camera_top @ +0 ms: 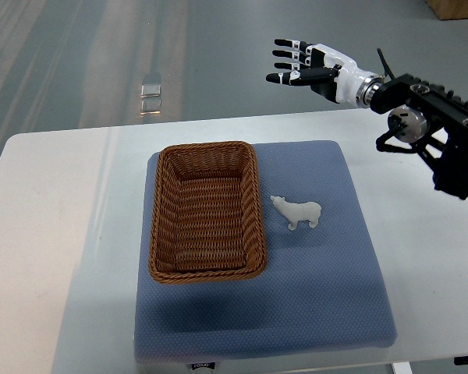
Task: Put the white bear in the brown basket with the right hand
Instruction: 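Swing the right hand over and above the white polar bear figurine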
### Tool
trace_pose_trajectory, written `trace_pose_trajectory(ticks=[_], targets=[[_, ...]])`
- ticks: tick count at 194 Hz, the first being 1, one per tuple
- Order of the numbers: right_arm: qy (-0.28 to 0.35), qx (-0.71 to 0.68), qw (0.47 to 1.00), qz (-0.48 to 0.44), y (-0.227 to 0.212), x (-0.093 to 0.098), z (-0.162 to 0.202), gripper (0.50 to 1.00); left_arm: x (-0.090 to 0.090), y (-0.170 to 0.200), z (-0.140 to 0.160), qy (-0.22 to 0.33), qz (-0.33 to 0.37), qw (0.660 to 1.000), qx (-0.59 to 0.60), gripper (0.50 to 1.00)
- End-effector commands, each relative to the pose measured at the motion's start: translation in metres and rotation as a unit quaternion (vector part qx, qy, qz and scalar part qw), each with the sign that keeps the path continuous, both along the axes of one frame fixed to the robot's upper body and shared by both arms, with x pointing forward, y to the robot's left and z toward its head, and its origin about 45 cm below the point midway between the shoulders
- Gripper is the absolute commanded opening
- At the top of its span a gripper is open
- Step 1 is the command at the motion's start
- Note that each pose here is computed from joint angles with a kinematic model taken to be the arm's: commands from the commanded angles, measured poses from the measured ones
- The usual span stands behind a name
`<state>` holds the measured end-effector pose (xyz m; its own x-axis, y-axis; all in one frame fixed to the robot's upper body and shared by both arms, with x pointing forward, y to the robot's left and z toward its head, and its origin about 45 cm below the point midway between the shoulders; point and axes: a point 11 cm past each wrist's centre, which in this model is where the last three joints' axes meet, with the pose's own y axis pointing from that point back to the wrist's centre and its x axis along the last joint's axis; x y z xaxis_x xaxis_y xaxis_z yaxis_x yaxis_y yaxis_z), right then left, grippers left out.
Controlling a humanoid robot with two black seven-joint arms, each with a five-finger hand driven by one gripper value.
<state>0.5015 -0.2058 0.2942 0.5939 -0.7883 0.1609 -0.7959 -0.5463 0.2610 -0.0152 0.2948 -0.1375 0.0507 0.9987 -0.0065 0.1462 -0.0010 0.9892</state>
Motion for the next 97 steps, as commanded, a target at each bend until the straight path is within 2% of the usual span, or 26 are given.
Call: trace_pose_trajectory(ticks=[1, 19, 29, 52, 75, 97], targets=[[-0.025, -0.173, 0.981, 0.086, 0.004, -0.006, 0.024, 0.928, 0.001, 0.000, 0.000, -0.001, -0.001, 1.000, 0.000, 1.000], [-0.030, -0.311, 0.937, 0.155, 0.010, -0.016, 0.040, 0.926, 0.001, -0.001, 0.000, -0.001, -0.001, 1.000, -0.001, 1.000], [-0.014, -0.404, 0.894, 0.196, 0.009, -0.024, 0.050, 0.926, 0.002, -0.001, 0.000, -0.002, -0.001, 1.000, -0.001, 1.000], [-0.025, -0.503, 0.840, 0.203, 0.012, -0.030, 0.075, 0.926, 0.002, -0.001, 0.000, -0.002, -0.001, 1.000, -0.001, 1.000], [-0.023, -0.556, 0.809, 0.189, 0.009, -0.035, 0.089, 0.926, 0.002, -0.001, 0.000, -0.002, -0.001, 1.000, -0.001, 1.000], [-0.008, -0.546, 0.817, 0.186, 0.003, -0.042, 0.091, 0.926, 0.001, -0.001, 0.000, -0.001, 0.001, 1.000, -0.001, 1.000]])
